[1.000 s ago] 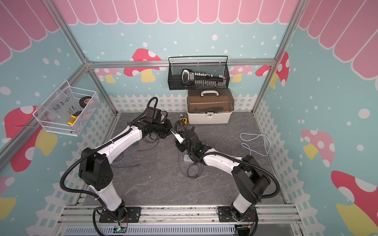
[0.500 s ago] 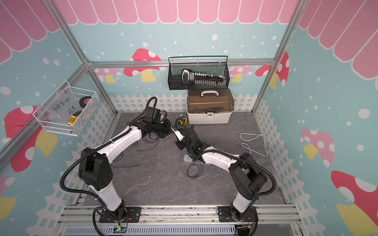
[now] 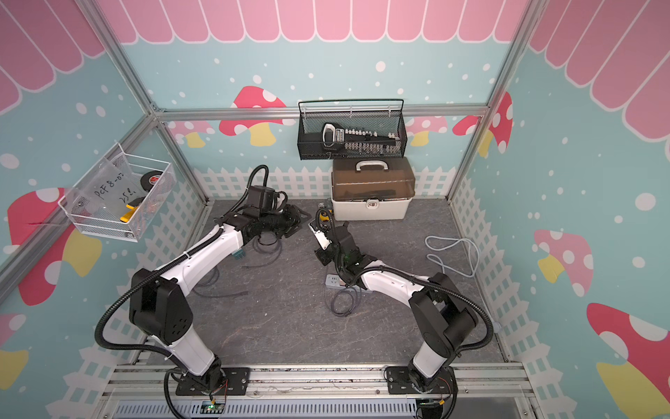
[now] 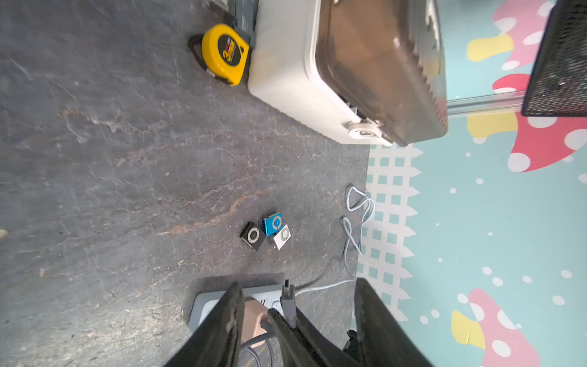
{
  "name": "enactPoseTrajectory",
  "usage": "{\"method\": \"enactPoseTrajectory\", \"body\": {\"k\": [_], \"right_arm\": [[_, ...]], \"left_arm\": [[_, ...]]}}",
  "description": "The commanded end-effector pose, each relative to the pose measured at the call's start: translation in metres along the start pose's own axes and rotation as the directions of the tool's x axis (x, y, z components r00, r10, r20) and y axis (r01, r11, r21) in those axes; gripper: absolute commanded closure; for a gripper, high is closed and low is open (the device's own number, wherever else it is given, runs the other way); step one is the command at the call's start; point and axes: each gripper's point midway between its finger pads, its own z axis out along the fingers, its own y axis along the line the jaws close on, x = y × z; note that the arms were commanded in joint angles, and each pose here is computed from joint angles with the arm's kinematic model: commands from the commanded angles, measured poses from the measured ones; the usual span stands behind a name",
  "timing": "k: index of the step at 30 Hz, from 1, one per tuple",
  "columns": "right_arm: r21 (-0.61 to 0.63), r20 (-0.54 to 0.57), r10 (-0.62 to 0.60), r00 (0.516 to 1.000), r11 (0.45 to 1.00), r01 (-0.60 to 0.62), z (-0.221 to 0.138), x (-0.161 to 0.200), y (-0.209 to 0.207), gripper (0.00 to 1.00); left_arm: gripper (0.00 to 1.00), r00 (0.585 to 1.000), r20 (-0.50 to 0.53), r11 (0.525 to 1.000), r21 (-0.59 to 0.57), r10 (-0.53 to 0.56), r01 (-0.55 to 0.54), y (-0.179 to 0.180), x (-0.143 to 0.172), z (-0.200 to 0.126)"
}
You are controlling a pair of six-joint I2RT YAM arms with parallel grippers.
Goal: Charge mp3
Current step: Adjust the charging cable at the center of the board.
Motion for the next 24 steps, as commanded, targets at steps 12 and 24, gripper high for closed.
{"method": "enactPoseTrajectory", "body": {"k": [12,24], "right_arm": [[-0.181,-0.011,0.039,0.999,0.983,-0.041,-0.038,-0.014,-0.011,1.0],[-0.151,0.039,0.089,0.995,0.985,-0.082,-0.044,-0.02,-0.027,1.0]], "left_arm": [[0.49,0.834,0.092,0.839,-0.062,0.545,-0.541,0.004,-0.013,-0.015],[0.52,0.917,0.086,0.854,0.341,0.389,-0.394,-0.027,0.042,0.008]]}}
